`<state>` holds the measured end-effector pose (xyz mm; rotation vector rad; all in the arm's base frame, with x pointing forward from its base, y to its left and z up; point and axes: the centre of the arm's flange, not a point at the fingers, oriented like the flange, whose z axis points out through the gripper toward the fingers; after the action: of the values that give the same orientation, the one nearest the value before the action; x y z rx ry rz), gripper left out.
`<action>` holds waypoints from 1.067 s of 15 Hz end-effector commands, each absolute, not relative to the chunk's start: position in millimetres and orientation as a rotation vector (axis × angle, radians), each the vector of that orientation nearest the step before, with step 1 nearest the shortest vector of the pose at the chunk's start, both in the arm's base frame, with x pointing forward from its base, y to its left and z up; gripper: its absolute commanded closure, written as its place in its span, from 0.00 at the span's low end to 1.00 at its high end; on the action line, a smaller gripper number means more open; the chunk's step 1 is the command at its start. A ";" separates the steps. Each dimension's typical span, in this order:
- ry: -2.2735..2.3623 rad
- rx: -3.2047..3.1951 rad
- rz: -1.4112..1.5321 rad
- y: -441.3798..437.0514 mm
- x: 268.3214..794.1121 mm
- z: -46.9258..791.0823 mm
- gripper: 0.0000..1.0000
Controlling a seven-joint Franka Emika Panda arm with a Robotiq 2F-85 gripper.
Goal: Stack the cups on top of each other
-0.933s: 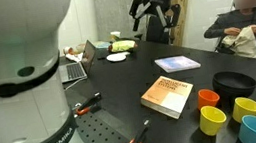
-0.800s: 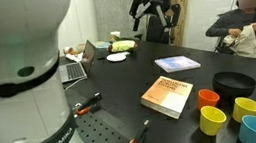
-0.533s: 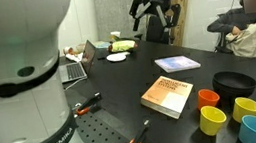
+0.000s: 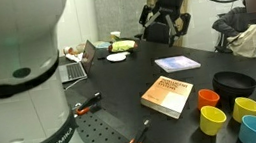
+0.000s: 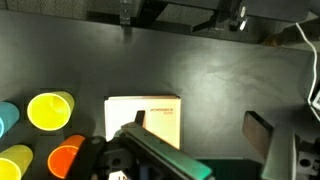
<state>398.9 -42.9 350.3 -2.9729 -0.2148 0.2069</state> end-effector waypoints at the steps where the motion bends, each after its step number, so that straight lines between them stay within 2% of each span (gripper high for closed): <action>1: -0.088 -3.023 0.102 -73.8 435.5 305.4 0.00; 16: 0.472 -3.179 -0.155 -184.2 530.2 164.6 0.00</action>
<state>504.7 -170.0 189.0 -3.1757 0.3795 -0.0968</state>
